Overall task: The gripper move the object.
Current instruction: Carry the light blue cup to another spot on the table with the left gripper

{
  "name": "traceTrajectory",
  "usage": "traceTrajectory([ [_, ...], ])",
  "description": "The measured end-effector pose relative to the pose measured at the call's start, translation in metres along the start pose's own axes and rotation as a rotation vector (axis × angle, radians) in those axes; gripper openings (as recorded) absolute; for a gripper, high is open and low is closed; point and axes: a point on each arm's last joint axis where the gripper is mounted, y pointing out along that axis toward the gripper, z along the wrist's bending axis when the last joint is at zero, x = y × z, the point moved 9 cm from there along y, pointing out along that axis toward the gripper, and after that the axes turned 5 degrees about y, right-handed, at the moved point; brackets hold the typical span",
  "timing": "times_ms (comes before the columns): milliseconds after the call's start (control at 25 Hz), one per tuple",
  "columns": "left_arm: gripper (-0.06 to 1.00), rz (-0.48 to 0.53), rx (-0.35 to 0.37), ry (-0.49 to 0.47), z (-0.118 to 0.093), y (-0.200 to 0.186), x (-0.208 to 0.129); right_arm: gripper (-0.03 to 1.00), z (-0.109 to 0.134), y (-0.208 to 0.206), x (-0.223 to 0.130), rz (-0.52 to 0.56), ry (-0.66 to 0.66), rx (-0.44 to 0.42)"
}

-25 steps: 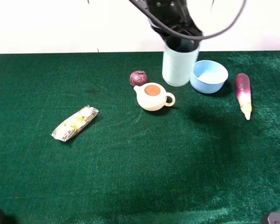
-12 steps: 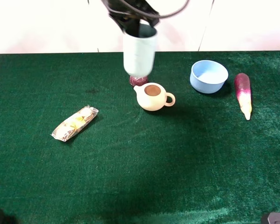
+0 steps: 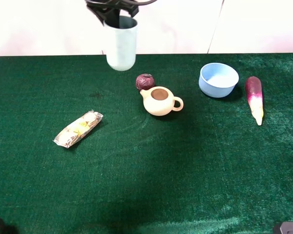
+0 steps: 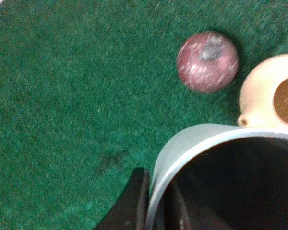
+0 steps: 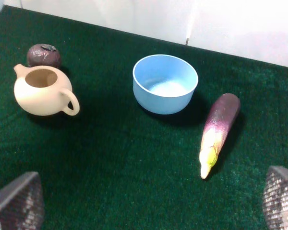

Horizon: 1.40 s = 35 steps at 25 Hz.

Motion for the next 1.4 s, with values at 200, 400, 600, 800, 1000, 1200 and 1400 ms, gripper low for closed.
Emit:
traceTrajectory([
  [200, 0.07, 0.079, 0.014, -0.025, 0.009, 0.003, -0.033, 0.69, 0.000, 0.000, 0.000, 0.000, 0.000, 0.000],
  [400, 0.07, 0.130, 0.012, -0.073, 0.014, 0.000, -0.072, 0.69, 0.000, 0.000, 0.000, 0.000, 0.000, 0.000],
  [600, 0.07, 0.111, 0.024, -0.099, 0.017, 0.003, -0.098, 0.69, 0.000, 0.000, 0.000, 0.000, 0.000, 0.000],
  [800, 0.07, 0.075, 0.032, -0.109, 0.013, 0.000, -0.114, 0.69, 0.000, 0.000, 0.000, -0.001, 0.000, 0.000],
  [1000, 0.06, 0.119, 0.076, -0.122, 0.017, 0.009, -0.137, 0.69, 0.000, 0.000, 0.000, 0.000, 0.001, 0.001],
  [1200, 0.06, 0.119, 0.097, -0.177, 0.032, 0.017, -0.162, 0.69, 0.000, 0.000, 0.000, 0.000, 0.001, 0.001],
  [1400, 0.06, 0.116, 0.123, -0.228, 0.048, 0.026, -0.186, 0.69, 0.000, 0.000, 0.000, -0.001, 0.001, 0.002],
])
